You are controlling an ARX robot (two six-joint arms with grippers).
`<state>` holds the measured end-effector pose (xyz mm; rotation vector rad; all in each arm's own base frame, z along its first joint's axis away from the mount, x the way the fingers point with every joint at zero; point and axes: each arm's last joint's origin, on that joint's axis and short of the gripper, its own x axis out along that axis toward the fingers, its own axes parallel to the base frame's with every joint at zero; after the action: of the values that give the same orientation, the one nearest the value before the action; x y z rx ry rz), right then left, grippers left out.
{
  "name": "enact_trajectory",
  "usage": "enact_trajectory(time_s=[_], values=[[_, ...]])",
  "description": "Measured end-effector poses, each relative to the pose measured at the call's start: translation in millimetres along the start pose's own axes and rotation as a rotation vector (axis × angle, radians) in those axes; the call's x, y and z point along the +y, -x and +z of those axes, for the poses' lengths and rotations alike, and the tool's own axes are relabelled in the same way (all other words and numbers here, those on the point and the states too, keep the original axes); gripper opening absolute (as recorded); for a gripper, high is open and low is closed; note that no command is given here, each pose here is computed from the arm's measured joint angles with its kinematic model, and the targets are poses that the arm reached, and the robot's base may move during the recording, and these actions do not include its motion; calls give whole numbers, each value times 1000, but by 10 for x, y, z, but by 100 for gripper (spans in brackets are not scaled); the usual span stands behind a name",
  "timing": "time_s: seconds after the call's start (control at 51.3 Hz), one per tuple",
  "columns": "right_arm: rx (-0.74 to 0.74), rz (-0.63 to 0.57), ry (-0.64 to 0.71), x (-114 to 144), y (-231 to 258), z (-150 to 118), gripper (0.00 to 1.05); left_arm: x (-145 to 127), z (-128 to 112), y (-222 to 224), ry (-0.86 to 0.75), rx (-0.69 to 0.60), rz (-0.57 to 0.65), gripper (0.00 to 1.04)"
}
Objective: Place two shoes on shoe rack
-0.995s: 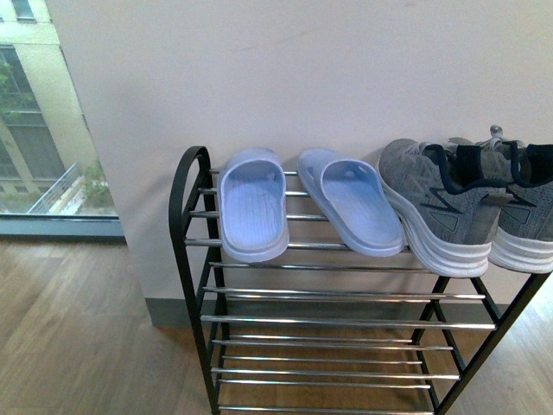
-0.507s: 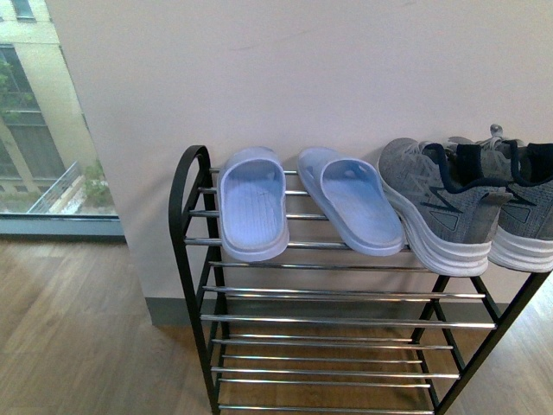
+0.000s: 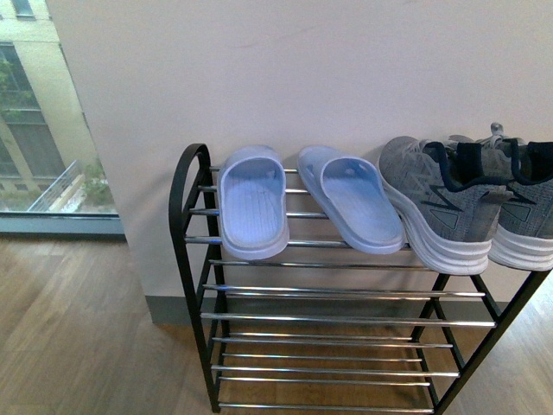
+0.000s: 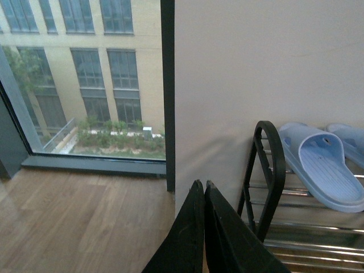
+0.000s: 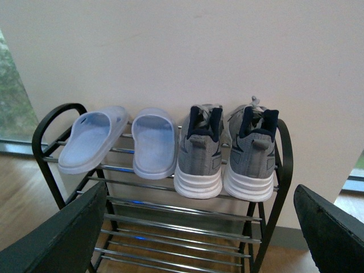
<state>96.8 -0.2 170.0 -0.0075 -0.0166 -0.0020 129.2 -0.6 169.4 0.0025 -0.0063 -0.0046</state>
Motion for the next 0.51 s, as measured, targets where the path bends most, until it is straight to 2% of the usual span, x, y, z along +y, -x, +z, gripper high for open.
enact_trajectory(time_s=[0.507], values=[[0,0,0,0,0,0,95,0,20,146,0,-8,0,1]])
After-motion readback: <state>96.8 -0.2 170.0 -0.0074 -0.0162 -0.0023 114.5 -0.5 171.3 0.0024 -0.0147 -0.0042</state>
